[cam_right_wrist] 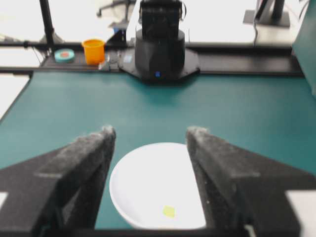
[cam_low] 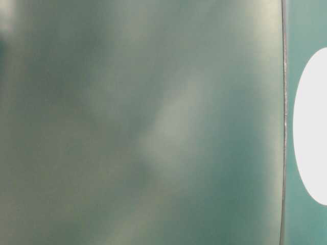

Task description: Scoop the yellow hexagonal prism block from the bowl with a spoon using the right arm.

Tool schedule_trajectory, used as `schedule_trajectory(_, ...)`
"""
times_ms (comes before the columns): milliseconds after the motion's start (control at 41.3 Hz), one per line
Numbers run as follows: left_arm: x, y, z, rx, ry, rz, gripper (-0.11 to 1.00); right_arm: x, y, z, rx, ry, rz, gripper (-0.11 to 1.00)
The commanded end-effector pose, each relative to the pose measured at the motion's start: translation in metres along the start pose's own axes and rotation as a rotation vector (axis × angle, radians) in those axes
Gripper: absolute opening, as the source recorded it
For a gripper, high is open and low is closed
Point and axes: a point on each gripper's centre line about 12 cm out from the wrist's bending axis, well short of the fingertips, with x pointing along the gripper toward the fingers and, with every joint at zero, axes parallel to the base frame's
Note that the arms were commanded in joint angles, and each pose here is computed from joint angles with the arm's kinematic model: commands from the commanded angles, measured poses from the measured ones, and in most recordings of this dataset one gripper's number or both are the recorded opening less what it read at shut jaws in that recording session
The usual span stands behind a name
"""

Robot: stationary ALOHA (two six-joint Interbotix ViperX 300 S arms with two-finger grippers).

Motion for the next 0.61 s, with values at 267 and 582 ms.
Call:
schedule_trajectory(267, 0.003, 0.000, 0.011, 0.001, -0.029, -0.003, 0.09, 0.021, 0.013, -0.052, 0.079, 0.026, 0.030, 0.62)
schedule_trajectory(582, 0.002, 0.000, 0.011, 0.005, -0.031, -0.001, 0.09, 0.025, 0.039, -0.102, 0.147, 0.100, 0.057, 0.62)
